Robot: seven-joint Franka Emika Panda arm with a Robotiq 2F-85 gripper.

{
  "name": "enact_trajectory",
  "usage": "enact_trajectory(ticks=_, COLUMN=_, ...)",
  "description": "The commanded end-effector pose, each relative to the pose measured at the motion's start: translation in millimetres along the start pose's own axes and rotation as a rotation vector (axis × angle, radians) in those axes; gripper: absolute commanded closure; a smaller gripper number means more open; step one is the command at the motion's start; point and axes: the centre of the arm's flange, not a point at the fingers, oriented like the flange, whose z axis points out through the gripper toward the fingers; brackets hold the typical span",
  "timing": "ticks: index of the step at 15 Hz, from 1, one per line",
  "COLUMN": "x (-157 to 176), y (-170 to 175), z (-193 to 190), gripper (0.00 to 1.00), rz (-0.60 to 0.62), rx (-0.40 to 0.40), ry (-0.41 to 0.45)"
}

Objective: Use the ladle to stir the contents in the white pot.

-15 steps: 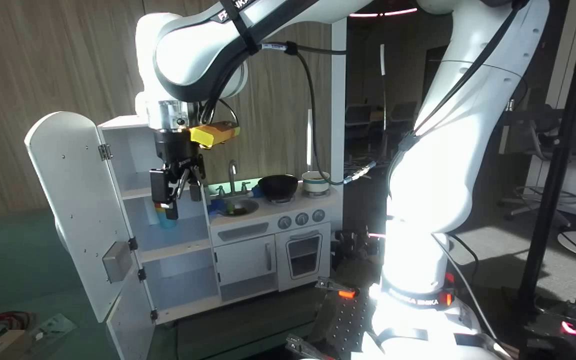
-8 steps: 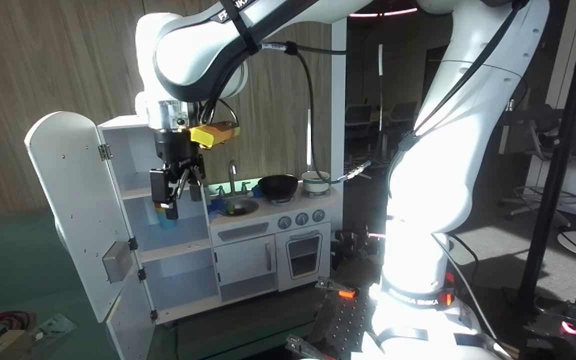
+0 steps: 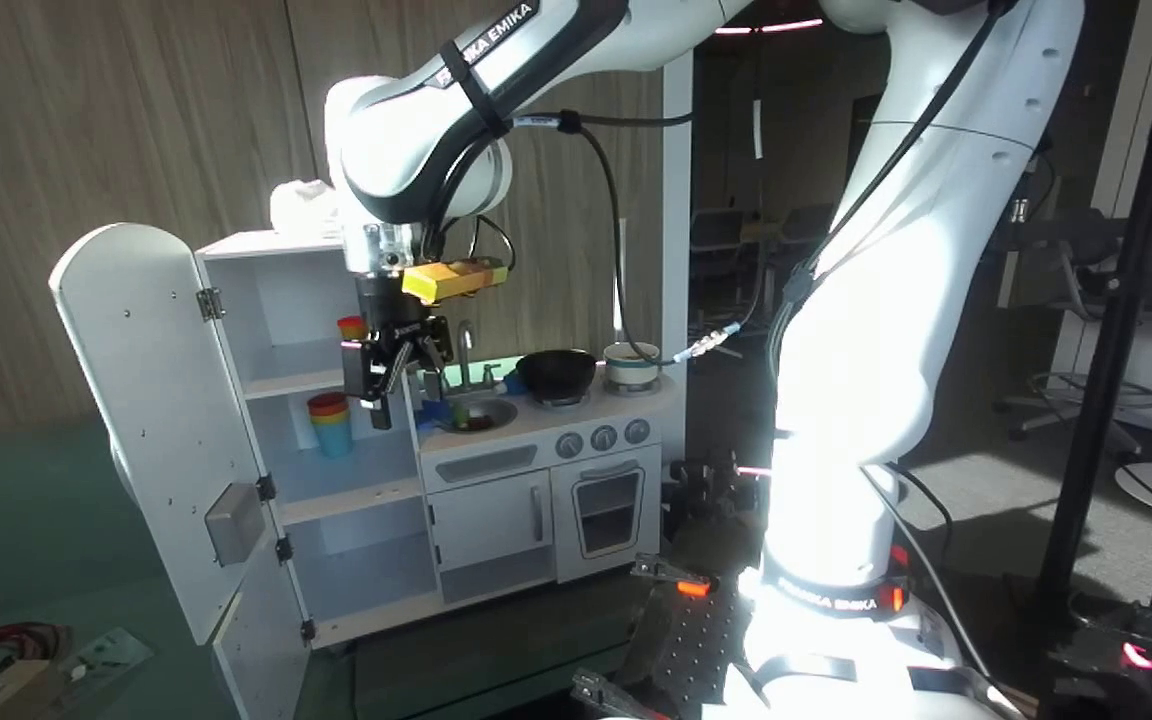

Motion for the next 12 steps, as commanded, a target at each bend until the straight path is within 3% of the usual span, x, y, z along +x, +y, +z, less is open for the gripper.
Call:
enact_trajectory(ticks=1, x=50.2, y=74.9, z=3.7, gripper=0.00, rz=0.159, rx=-0.002, ry=0.051)
enact_trajectory(ticks=3, x=73.9, y=120.0, z=13.5, gripper=0.00, rz=0.244, rx=-0.051, ry=0.077)
enact_trajectory(ticks=5, x=91.4, y=171.0, z=25.0, gripper=0.00, rz=0.240, rx=-0.016, ry=0.013)
enact_trajectory(ticks=12, x=116.2, y=248.1, z=50.3, gripper=0.00, rz=0.335, rx=0.210, ry=0.090)
